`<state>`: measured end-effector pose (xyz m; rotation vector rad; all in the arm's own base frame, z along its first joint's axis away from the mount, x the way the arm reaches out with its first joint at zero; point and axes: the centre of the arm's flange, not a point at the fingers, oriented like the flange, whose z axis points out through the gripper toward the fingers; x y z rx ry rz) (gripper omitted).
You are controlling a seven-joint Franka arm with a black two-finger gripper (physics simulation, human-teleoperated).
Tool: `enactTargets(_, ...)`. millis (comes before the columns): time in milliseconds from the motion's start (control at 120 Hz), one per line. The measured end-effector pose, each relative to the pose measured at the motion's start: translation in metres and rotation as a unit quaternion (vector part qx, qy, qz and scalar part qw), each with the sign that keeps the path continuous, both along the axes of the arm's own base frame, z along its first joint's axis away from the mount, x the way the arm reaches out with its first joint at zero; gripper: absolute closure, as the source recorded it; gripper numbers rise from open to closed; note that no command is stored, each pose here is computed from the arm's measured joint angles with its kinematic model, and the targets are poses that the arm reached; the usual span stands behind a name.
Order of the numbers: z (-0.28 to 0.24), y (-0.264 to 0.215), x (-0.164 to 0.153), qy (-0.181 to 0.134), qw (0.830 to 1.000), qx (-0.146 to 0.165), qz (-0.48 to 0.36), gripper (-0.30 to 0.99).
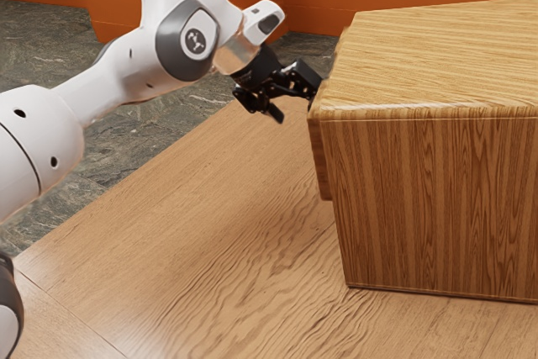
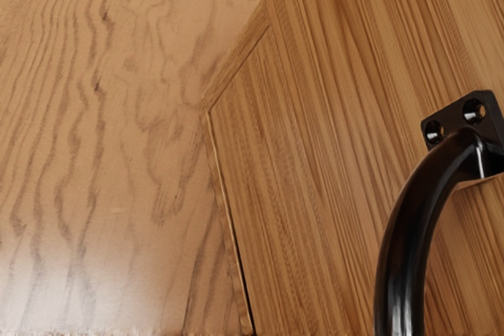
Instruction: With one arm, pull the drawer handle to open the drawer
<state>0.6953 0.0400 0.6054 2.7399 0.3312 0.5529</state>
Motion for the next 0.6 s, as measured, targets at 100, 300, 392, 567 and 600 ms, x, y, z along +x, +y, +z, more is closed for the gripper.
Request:
enactTargets(100,0.0,0.006,-0.004,0.003,1.0,-0.001,0.004,0.0)
enactTargets(300,0.006,0.029,-0.022,0.005,1.0,-0.006,0.02,0.0)
enactTargets(392,0.003,0.04,-0.028,0.01,1.0,-0.009,0.027,0.0)
enactTargets(567,0.005,0.07,-0.046,0.013,0.999,-0.016,0.049,0.0)
enactTargets(600,0.006,0.075,-0.049,0.013,0.998,-0.017,0.053,0.0)
